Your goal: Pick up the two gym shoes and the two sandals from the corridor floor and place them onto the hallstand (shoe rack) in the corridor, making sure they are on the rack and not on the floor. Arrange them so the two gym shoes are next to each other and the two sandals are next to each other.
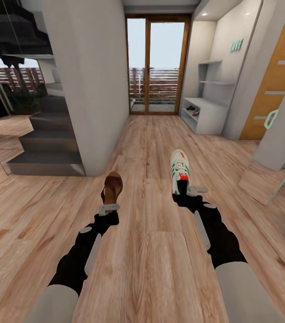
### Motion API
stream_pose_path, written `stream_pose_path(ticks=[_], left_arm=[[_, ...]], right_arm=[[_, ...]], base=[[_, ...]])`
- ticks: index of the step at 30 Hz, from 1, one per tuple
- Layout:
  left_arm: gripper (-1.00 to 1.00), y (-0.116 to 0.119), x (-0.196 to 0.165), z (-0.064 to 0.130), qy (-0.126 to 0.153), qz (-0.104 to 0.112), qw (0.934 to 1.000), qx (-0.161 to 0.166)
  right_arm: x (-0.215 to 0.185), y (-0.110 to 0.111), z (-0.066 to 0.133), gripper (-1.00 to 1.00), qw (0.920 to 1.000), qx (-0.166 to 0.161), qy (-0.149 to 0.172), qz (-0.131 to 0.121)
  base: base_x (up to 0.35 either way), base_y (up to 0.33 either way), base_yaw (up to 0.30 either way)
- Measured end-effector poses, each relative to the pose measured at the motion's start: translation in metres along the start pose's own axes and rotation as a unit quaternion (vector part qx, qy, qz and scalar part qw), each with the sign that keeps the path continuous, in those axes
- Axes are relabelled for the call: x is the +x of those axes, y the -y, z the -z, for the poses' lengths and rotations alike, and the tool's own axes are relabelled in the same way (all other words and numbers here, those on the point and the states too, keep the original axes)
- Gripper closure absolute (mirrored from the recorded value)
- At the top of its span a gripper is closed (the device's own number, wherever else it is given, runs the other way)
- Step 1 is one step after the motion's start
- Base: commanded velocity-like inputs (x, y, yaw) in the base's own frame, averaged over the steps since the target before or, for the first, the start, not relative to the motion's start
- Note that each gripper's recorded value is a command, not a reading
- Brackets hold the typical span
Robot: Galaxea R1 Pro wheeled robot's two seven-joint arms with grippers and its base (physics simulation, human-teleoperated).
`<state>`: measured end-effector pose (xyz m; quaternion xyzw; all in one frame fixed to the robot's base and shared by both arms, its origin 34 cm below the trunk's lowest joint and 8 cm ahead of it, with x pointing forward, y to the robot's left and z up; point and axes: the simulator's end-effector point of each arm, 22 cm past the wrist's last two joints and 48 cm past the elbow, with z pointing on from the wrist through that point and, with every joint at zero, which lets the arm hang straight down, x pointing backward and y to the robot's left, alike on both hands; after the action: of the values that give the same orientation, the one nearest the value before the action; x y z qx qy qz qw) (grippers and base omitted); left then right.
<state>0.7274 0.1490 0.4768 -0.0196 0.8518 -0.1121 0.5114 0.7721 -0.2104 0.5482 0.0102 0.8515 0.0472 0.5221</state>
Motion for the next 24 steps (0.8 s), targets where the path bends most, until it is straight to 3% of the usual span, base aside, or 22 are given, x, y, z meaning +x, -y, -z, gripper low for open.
stream_pose_path(ticks=[24], left_arm=[[1.00,0.0006,-0.0002,0.0001,0.000,0.000,1.0000,0.000]], right_arm=[[0.0000,0.0000,0.0001,1.00,1.0000,0.000,0.000,0.000]], base=[[0.347,0.000,0.000]])
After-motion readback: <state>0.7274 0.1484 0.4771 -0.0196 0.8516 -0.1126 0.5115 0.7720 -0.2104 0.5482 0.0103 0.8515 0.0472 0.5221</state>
